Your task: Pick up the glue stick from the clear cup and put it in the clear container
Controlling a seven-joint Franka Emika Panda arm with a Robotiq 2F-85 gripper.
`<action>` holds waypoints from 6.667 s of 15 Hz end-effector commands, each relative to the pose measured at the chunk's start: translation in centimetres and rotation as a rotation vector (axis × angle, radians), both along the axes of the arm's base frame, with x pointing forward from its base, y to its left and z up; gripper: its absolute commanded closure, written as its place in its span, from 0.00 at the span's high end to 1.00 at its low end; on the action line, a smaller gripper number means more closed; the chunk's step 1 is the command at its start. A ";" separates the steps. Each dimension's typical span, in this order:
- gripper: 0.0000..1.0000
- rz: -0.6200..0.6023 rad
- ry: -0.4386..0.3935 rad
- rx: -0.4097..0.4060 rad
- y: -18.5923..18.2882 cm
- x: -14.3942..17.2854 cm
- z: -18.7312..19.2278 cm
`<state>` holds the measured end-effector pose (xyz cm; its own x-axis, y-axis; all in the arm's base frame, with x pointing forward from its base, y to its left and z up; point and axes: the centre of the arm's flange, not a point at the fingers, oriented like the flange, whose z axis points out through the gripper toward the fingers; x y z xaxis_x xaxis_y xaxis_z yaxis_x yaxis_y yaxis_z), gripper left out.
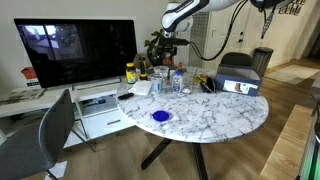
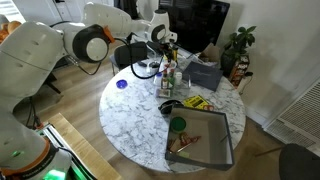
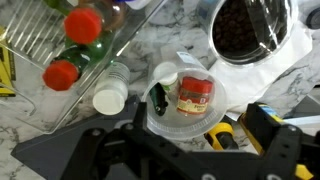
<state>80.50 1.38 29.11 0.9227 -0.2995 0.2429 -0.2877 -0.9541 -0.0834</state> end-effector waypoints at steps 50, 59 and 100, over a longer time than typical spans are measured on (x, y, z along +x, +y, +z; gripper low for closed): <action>0.24 -0.048 -0.001 -0.001 -0.9 4.1 0.9; 0.24 -0.032 0.372 -0.271 -4.9 -0.1 6.0; 1.00 -0.125 0.146 0.141 -17.8 -5.0 -8.9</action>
